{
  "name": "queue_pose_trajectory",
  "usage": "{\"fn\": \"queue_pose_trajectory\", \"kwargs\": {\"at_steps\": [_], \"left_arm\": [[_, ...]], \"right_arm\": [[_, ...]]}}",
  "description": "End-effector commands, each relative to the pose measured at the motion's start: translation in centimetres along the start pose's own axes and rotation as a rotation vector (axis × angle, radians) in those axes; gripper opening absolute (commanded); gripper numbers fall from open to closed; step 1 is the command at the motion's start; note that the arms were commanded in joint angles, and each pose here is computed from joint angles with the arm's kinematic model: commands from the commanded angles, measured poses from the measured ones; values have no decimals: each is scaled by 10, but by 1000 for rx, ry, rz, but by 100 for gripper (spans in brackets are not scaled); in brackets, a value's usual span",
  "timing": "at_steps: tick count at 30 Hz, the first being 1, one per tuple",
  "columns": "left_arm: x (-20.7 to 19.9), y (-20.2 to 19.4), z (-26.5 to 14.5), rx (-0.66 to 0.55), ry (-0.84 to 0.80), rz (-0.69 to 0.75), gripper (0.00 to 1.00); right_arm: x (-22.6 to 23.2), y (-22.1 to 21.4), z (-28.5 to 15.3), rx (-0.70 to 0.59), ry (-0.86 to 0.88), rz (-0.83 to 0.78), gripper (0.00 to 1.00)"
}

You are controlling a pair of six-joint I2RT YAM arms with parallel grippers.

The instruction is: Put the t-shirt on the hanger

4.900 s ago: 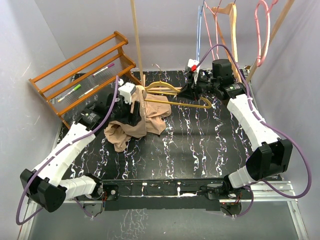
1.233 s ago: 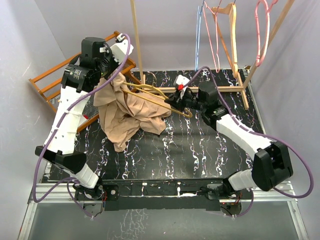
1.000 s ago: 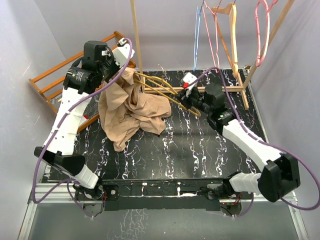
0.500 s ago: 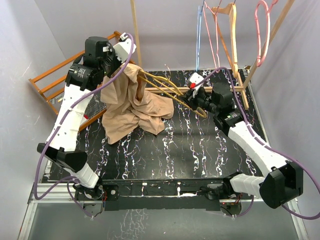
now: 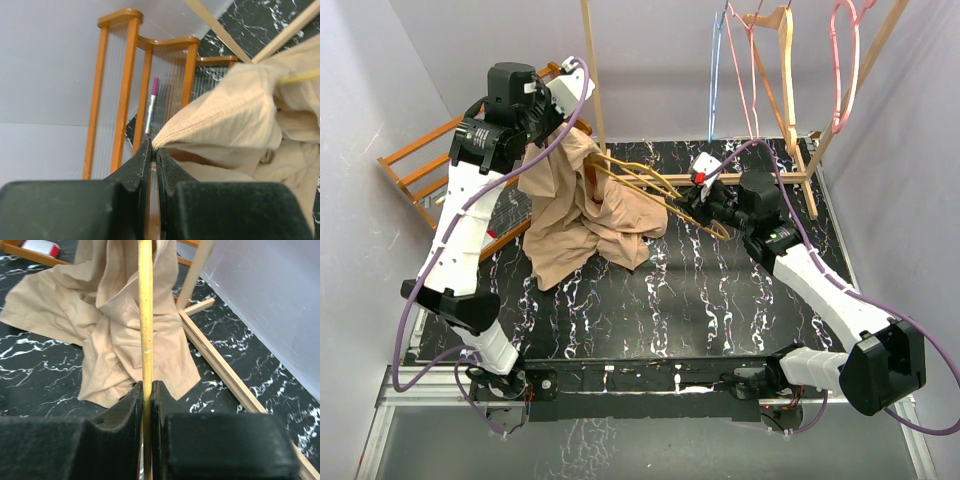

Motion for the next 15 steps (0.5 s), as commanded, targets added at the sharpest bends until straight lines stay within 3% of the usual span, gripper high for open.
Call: {"fn": "queue_pose_trajectory", "kwargs": {"at_steps": [1, 7, 15], "left_arm": [[-8, -5, -22, -20, -31, 7, 0], [-18, -10, -24, -8, -75, 10, 0], [-14, -10, -15, -6, -46, 35, 0]], "right_arm": [[-28, 31, -6, -96, -167, -48, 8], [-28, 50, -8, -154, -164, -82, 8], [22, 54, -10, -190, 134, -158, 8]]}}
Point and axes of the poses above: each gripper's point midway between its finger pads, its own z axis out along the fingers, its own x axis along the line the jaws close on, y = z × x, the point moved 1 cm from there along -z, back along the fingers, and after that the axes turned 7 degrees about z, right-handed, at the moved point
